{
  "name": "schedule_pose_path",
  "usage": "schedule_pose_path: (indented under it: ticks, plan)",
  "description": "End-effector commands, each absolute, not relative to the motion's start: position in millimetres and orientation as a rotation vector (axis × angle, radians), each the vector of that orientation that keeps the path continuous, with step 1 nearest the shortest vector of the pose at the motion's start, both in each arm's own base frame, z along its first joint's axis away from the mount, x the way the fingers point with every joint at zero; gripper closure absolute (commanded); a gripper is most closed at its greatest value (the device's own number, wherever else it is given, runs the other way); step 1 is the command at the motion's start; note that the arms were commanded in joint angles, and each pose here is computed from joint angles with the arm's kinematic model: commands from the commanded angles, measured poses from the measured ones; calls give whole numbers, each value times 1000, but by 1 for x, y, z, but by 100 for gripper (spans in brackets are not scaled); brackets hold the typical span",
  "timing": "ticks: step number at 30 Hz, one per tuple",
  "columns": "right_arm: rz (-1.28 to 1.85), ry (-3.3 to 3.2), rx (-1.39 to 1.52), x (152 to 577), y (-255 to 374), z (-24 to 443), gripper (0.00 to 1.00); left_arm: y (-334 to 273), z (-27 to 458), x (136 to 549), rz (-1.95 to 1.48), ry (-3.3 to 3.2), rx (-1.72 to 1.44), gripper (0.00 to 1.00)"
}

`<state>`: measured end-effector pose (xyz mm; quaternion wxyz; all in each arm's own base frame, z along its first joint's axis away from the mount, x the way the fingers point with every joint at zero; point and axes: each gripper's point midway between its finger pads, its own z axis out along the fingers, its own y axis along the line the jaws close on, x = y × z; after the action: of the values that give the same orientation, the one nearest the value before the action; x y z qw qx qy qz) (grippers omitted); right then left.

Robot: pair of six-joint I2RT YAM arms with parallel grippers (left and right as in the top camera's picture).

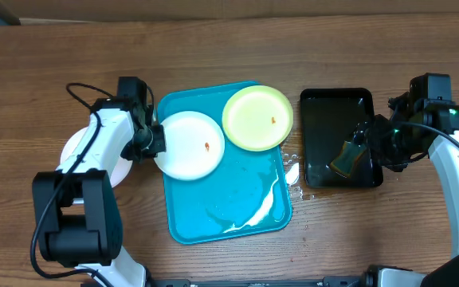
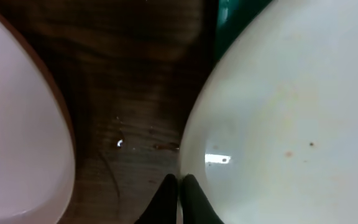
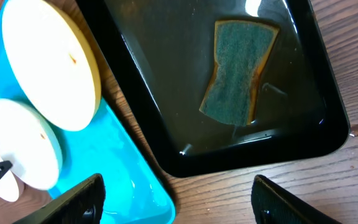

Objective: Clean dirty plates on tray and stack at the side
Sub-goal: 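Move the left gripper to the white plate and grip its rim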

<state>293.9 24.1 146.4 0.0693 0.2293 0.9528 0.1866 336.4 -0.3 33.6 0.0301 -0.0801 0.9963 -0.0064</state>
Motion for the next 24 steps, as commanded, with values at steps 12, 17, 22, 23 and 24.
schedule_pose_path:
  ticks: [12, 17, 22, 23, 24]
  plan:
    - [553, 2854, 662, 297, 24, 151, 23, -14, 116, 325, -95, 3036, -210, 96]
    - [553, 2842, 657, 300, 24, 139, 23, -38, 102, 305, -90, 3111, -98, 96]
    - [516, 2832, 655, 305, 19, 105, 26, -59, 69, 282, -70, 3171, -109, 96]
    - [539, 2831, 650, 305, 22, 101, 30, -60, 66, 279, -68, 3177, -124, 96]
    - [558, 2830, 638, 305, 26, 97, 36, -60, 62, 276, -65, 3184, -140, 96]
